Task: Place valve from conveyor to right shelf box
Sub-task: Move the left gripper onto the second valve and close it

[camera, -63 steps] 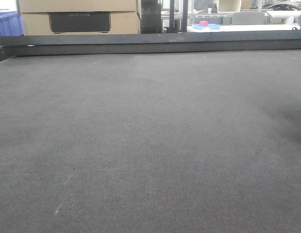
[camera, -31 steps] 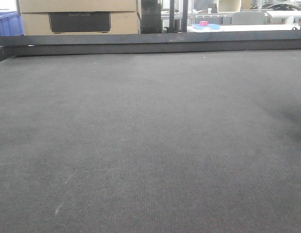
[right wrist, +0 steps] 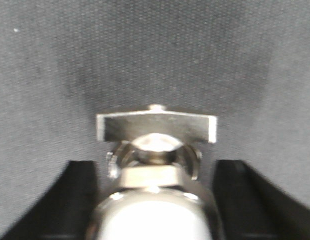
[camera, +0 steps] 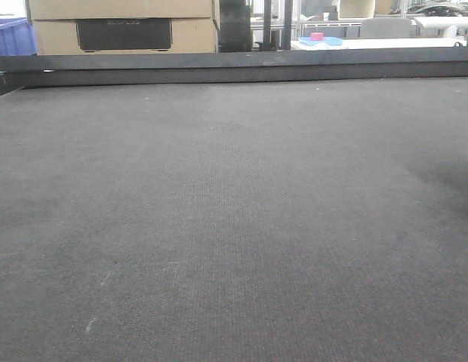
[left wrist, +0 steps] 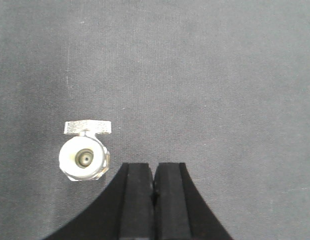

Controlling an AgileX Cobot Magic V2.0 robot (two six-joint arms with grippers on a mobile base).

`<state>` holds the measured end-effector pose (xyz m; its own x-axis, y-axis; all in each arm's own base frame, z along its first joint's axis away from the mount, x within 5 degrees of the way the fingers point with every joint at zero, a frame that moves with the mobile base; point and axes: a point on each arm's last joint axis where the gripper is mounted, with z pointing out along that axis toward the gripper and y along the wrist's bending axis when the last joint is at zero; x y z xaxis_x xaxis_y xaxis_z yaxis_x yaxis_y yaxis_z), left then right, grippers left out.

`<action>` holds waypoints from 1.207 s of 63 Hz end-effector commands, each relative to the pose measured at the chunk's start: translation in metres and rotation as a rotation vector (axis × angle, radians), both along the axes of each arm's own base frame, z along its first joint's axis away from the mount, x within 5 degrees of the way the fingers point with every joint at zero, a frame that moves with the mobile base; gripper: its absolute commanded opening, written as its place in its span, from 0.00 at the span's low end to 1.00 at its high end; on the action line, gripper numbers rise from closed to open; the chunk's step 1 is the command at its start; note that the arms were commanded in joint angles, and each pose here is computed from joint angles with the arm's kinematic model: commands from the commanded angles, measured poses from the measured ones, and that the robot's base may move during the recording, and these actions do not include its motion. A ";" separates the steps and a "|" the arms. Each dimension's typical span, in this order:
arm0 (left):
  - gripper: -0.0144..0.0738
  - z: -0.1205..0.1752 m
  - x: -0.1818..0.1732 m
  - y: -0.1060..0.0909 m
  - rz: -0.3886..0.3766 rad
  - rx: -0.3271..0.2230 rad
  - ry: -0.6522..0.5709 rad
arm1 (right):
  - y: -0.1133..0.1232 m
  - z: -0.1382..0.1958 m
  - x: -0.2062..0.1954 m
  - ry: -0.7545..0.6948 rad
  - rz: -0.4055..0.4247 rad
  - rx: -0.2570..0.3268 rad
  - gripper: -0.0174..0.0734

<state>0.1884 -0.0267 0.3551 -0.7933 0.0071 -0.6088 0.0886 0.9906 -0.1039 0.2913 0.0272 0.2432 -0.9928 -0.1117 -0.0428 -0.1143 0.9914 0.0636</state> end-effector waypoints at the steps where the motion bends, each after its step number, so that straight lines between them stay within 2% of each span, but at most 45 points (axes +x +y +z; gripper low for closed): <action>1: 0.04 0.004 0.001 -0.001 0.008 -0.033 -0.020 | -0.001 -0.001 -0.002 0.017 0.001 -0.006 0.42; 7: 0.04 0.004 0.001 -0.003 0.010 -0.052 -0.017 | -0.001 -0.001 -0.003 0.029 0.001 -0.006 0.21; 12: 0.04 0.004 0.001 -0.001 0.081 -0.088 -0.012 | -0.001 -0.001 -0.004 0.035 0.002 -0.007 0.01; 19: 0.04 0.005 0.002 0.009 0.174 -0.063 -0.019 | -0.001 -0.001 -0.004 0.036 0.002 -0.007 0.01; 26: 0.04 0.004 0.004 0.020 0.223 -0.028 0.020 | -0.001 -0.001 -0.004 0.036 0.002 -0.007 0.01; 28: 0.05 0.003 0.006 0.026 0.208 0.015 0.058 | -0.001 -0.001 -0.004 0.031 0.001 -0.006 0.01; 34: 0.12 0.001 0.011 0.031 0.165 0.067 0.126 | -0.001 -0.001 -0.002 0.018 0.001 -0.006 0.01; 48: 0.51 -0.015 0.034 0.029 0.098 0.078 0.227 | -0.001 -0.001 0.001 -0.026 -0.002 -0.004 0.01; 57: 0.67 -0.038 0.054 0.027 0.006 0.095 0.316 | -0.001 -0.001 0.003 -0.048 -0.004 -0.003 0.01; 69: 0.69 -0.064 0.075 0.033 0.000 0.160 0.396 | -0.001 -0.001 0.004 -0.054 -0.004 -0.002 0.01; 76: 0.69 -0.078 0.085 0.033 -0.003 0.159 0.436 | -0.001 -0.001 0.005 -0.059 -0.004 -0.002 0.01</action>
<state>0.2665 0.0059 0.2835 -0.9738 0.0727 -0.2153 0.0700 0.9973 0.0204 0.2944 0.0275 0.2434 -0.9911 -0.1083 -0.0776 -0.1134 0.9915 0.0634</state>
